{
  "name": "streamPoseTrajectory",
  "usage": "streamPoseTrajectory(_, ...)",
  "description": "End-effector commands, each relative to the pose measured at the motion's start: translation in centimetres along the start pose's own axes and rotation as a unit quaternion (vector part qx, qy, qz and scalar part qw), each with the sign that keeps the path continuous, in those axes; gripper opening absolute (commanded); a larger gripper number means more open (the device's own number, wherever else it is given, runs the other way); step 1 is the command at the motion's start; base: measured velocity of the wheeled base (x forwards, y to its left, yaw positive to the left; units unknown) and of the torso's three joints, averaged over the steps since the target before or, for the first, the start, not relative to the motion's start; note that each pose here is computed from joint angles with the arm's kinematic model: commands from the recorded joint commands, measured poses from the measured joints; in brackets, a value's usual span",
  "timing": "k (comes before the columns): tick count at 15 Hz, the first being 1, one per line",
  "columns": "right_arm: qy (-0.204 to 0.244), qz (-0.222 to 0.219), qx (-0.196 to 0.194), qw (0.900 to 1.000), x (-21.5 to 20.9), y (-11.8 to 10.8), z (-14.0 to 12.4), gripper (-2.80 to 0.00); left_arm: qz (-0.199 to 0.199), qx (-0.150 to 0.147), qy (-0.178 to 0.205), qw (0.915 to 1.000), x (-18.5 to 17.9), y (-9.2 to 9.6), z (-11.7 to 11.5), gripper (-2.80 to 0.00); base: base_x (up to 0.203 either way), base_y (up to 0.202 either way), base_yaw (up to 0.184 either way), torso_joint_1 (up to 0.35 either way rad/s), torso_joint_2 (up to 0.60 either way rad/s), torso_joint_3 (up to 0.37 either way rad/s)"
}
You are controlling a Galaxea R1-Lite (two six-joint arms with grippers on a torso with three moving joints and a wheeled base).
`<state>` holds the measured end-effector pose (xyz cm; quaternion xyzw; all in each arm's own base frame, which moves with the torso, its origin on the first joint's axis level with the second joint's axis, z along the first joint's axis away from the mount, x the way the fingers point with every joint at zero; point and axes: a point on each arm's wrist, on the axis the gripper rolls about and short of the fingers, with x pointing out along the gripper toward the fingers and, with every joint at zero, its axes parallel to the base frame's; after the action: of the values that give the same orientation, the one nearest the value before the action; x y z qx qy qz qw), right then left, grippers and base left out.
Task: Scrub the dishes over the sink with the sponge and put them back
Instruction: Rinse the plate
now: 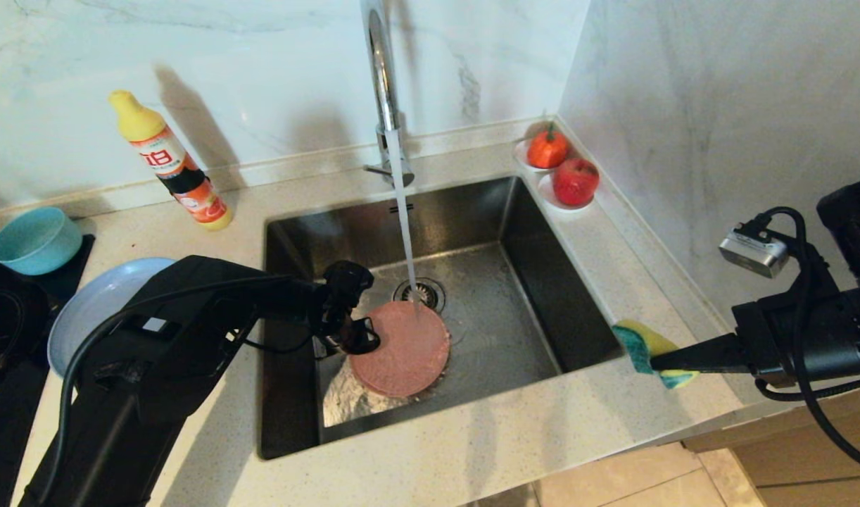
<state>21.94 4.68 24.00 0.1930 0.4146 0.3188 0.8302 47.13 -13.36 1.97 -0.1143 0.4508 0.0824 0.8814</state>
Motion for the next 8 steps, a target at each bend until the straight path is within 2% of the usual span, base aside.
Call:
streamPoseTrajectory(1, 0.001, 0.002, 0.002, 1.0, -0.1, 0.0, -0.1, -2.8, 0.001, -0.001, 0.004, 1.0, -0.6, 0.1, -0.1, -2.8, 0.0, 0.0, 0.0, 0.0, 0.0, 0.0)
streamPoseTrajectory(8, -0.002, 0.006, 0.0, 1.0, -0.4, 0.3, -0.2, -2.8, 0.003, -0.022, 0.013, 0.9997, -3.6, 0.9, -0.5, -2.8, 0.0, 0.0, 0.0, 0.0, 0.0, 0.0)
